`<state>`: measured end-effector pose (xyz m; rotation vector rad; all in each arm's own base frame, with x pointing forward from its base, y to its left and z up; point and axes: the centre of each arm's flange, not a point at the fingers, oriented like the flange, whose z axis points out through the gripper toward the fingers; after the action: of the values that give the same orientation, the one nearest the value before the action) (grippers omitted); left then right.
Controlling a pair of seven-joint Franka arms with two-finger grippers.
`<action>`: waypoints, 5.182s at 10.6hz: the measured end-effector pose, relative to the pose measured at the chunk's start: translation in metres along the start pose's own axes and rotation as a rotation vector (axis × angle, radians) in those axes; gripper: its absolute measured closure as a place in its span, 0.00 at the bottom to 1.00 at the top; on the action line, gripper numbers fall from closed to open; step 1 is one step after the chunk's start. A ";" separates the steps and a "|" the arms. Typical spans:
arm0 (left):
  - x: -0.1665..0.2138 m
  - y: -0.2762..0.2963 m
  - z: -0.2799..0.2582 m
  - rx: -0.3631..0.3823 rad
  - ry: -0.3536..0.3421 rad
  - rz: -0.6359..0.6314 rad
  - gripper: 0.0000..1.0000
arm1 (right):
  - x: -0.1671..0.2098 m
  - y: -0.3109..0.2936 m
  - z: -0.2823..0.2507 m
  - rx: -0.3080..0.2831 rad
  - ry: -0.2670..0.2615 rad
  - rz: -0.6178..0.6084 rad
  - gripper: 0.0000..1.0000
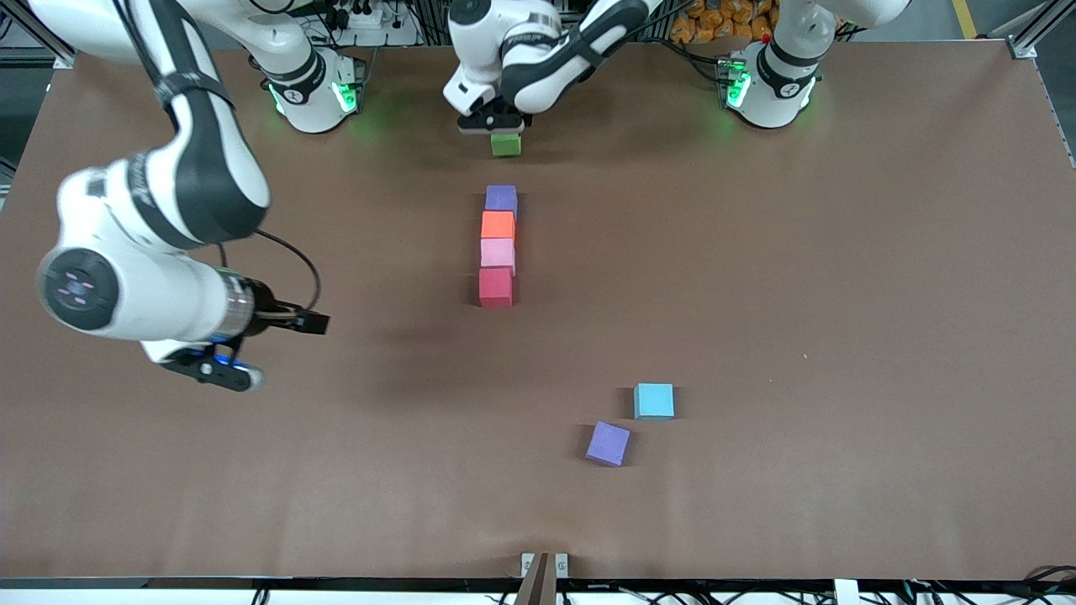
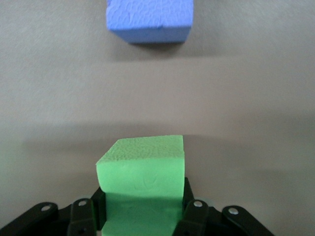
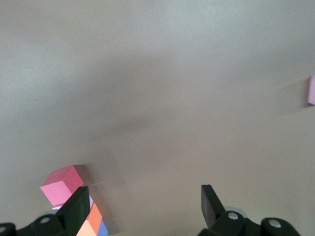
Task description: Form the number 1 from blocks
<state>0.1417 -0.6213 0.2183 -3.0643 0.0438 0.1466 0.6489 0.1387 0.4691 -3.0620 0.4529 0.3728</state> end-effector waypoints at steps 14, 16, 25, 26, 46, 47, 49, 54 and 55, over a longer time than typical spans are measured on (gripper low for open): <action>0.067 0.007 0.002 -0.020 0.039 0.006 0.44 | -0.003 0.046 -0.049 0.012 0.076 -0.059 0.00; 0.071 0.005 0.004 -0.014 0.040 0.000 0.44 | -0.012 0.070 -0.081 0.029 0.126 -0.117 0.00; 0.079 0.000 -0.010 0.046 0.051 -0.009 0.00 | -0.060 0.160 -0.163 -0.005 0.277 -0.273 0.00; 0.083 -0.003 -0.029 0.062 0.068 -0.018 0.00 | -0.061 0.164 -0.160 -0.006 0.277 -0.268 0.00; 0.382 -0.509 -0.316 -0.002 0.074 -0.077 0.00 | -0.075 0.180 -0.142 -0.009 0.276 -0.260 0.00; 0.372 -0.517 -0.336 0.002 0.095 -0.084 0.00 | -0.074 0.181 -0.141 -0.010 0.273 -0.258 0.00; 0.359 -0.540 -0.376 0.006 0.132 -0.034 0.00 | -0.075 0.182 -0.139 -0.012 0.255 -0.256 0.00; 0.323 -0.552 -0.428 -0.037 0.053 0.116 0.00 | -0.072 0.194 -0.137 -0.013 0.238 -0.234 0.00; 0.319 -0.553 -0.434 -0.049 0.040 0.121 0.00 | -0.071 0.199 -0.139 -0.011 0.243 -0.226 0.00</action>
<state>0.5173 -0.1100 0.6578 -3.1138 0.2324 0.0940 0.5575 -0.0395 0.6236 -3.1353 0.1061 -0.0044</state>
